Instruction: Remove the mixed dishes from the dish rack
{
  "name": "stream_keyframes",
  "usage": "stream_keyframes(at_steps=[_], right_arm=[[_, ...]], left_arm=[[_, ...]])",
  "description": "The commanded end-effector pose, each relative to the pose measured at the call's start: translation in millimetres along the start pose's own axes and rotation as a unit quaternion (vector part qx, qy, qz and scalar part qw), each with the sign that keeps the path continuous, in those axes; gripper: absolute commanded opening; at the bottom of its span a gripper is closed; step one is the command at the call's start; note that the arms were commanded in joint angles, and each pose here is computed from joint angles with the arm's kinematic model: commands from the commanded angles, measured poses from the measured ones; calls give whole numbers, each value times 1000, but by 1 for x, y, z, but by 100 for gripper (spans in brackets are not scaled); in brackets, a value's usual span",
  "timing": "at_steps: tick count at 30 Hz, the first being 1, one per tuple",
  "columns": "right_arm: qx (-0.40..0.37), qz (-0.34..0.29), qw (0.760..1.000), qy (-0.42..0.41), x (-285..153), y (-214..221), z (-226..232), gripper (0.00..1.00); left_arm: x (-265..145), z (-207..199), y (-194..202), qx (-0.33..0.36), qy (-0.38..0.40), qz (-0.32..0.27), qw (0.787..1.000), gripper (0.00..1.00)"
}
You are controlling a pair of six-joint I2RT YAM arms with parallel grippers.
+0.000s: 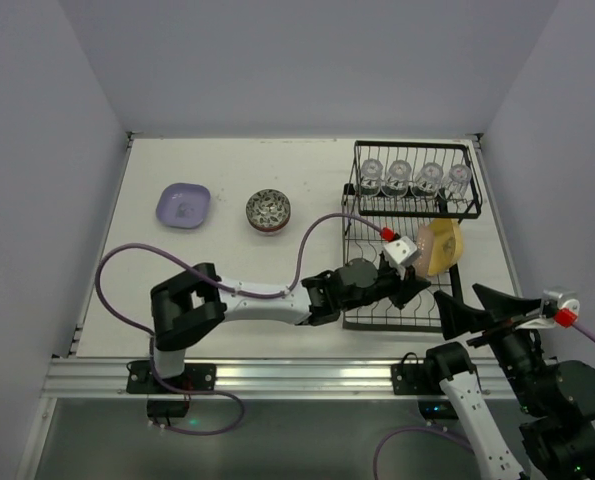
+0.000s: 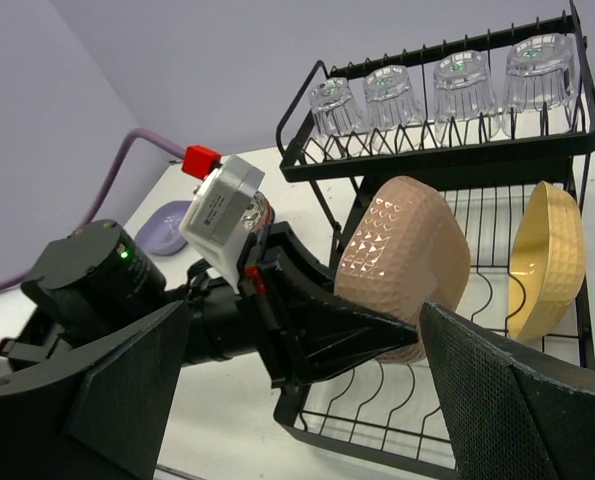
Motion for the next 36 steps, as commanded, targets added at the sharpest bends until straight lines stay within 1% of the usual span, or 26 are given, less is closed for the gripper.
stream_keyframes(at_steps=[1, 2, 4, 5, 7, 9, 10, 12, 13, 15, 16, 17, 20, 21, 23, 24, 26, 27, 29, 30, 31, 32, 33, 34, 35, 36], right_arm=[[-14, -19, 1000, -15, -10, -10, 6, 99], [-15, -21, 1000, -18, -11, -11, 7, 99], [-16, -24, 999, -20, -12, -12, 8, 99], [-16, -25, 999, -20, -13, -13, 8, 99], [-15, -25, 999, -25, -13, -14, 10, 99], [-15, -26, 999, -32, -13, -14, 12, 99], [-13, -26, 999, -35, -14, -14, 13, 99], [-13, -30, 999, -39, -14, -16, 15, 99], [-13, -32, 999, -41, -16, -17, 16, 99], [-13, -36, 998, -44, -17, -19, 17, 99], [-13, -38, 998, -46, -18, -19, 17, 99], [-13, -42, 998, -47, -18, -20, 18, 99], [-10, -43, 998, -53, -18, -21, 20, 99], [-9, -42, 998, -54, -17, -21, 20, 99], [-10, -42, 997, -58, -18, -22, 22, 99], [-12, -44, 997, -57, -19, -23, 22, 99], [-13, -46, 997, -56, -20, -23, 21, 99], [-13, -47, 997, -56, -20, -24, 21, 99], [-13, -47, 997, -61, -20, -22, 22, 99], [-9, -43, 997, -62, -18, -20, 22, 99], [-8, -41, 997, -65, -17, -19, 22, 99], [-7, -35, 997, -68, -15, -16, 22, 99], [-5, -34, 997, -70, -14, -15, 22, 99], [-5, -33, 997, -71, -13, -15, 23, 99], [-5, -32, 997, -71, -13, -14, 23, 99], [-6, -33, 997, -72, -13, -14, 23, 99]], left_arm=[[-20, -13, -20, 24, -22, 4, 999, 0], [-26, -12, -10, 33, -31, 34, 998, 0], [-41, -21, -11, 51, -39, 51, 997, 0], [-50, -15, -4, 65, -69, 77, 992, 0], [-74, -9, -5, 91, -115, 107, 983, 0], [-96, -4, -19, 90, -149, 117, 978, 0], [-114, 9, -14, 108, -191, 157, 963, 0], [-137, 18, -33, 90, -240, 163, 953, 0], [-159, 34, -29, 114, -292, 196, 929, 0], [-182, 55, -44, 92, -359, 191, 909, 0], [-198, 73, -41, 97, -393, 218, 888, 0], [-210, 112, -47, 50, -446, 215, 867, 0], [-234, 166, -45, 0, -490, 247, 836, 0], [-249, 198, -54, -19, -530, 242, 812, 0], [-261, 224, -62, -35, -546, 252, 798, 0], [-272, 254, -75, -58, -575, 244, 779, 0], [-286, 280, -82, -70, -588, 263, 761, 0], [-298, 316, -87, -89, -620, 265, 733, 0], [-312, 346, -79, -110, -635, 304, 702, 0], [-317, 380, -77, -128, -652, 312, 679, 0], [-321, 389, -73, -141, -652, 328, 669, 0], [-322, 417, -72, -154, -660, 326, 659, 0], [-322, 426, -69, -163, -660, 330, 655, 0], [-325, 432, -68, -167, -664, 338, 646, 0], [-326, 446, -54, -174, -667, 353, 632, 0], [-324, 454, -67, -172, -674, 336, 634, 0]])
Point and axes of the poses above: each gripper's point midway between its finger pads, its own x axis out along the fingers, its own z axis along the line the jaws close on, y = z × x, the point moved 4 cm from there along -x, back along the fingers, and after that the axes turned 8 degrees about x, right-handed, at the moved point
